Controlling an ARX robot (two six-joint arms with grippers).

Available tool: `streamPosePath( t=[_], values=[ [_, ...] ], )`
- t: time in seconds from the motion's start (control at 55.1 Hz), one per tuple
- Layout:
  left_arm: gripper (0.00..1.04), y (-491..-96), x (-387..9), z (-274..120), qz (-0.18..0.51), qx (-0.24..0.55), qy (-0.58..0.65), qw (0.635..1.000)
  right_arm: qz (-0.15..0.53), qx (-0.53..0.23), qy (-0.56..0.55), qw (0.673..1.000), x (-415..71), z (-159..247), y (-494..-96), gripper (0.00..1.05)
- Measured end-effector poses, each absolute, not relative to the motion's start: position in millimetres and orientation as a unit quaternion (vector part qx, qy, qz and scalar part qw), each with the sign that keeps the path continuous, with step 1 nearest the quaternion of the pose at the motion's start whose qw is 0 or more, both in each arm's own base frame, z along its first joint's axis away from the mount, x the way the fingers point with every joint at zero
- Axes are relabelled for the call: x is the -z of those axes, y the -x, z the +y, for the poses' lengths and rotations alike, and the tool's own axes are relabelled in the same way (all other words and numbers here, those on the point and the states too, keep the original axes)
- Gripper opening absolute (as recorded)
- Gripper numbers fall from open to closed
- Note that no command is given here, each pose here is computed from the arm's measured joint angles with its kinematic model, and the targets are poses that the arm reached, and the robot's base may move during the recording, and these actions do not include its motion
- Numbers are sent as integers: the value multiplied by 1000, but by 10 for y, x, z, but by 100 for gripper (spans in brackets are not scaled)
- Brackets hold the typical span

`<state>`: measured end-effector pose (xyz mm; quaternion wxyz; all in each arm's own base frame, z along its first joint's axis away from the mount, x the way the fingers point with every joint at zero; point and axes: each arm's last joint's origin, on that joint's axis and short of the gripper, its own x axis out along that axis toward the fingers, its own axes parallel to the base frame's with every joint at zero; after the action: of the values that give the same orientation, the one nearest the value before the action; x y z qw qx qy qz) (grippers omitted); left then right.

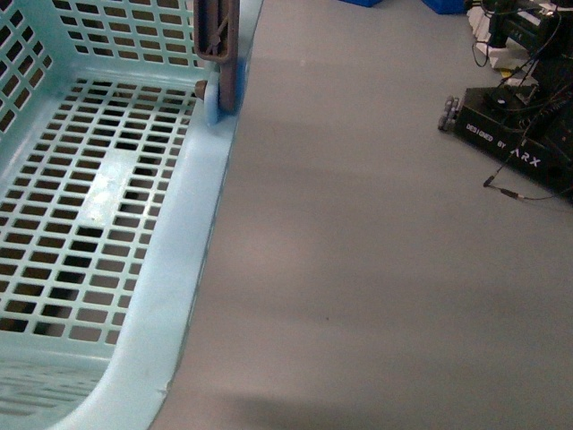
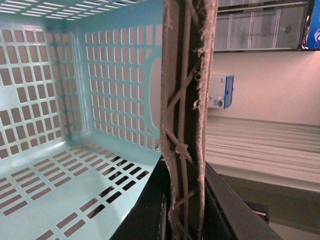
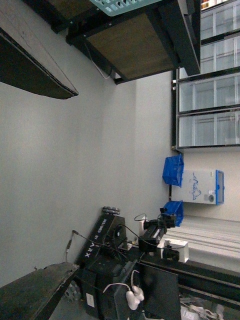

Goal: Pick mango and avocado into basket

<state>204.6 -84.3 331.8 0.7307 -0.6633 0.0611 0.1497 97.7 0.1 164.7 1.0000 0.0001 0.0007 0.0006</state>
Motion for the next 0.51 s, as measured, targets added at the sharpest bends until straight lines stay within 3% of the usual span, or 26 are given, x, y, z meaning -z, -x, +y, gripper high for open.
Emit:
streamPosePath(
  t=[0.508],
  values=[
    [12,-2046,-3327,-843,60,-149,664,730,0,-1,0,1000,-1648,1,-976,97]
  ],
)
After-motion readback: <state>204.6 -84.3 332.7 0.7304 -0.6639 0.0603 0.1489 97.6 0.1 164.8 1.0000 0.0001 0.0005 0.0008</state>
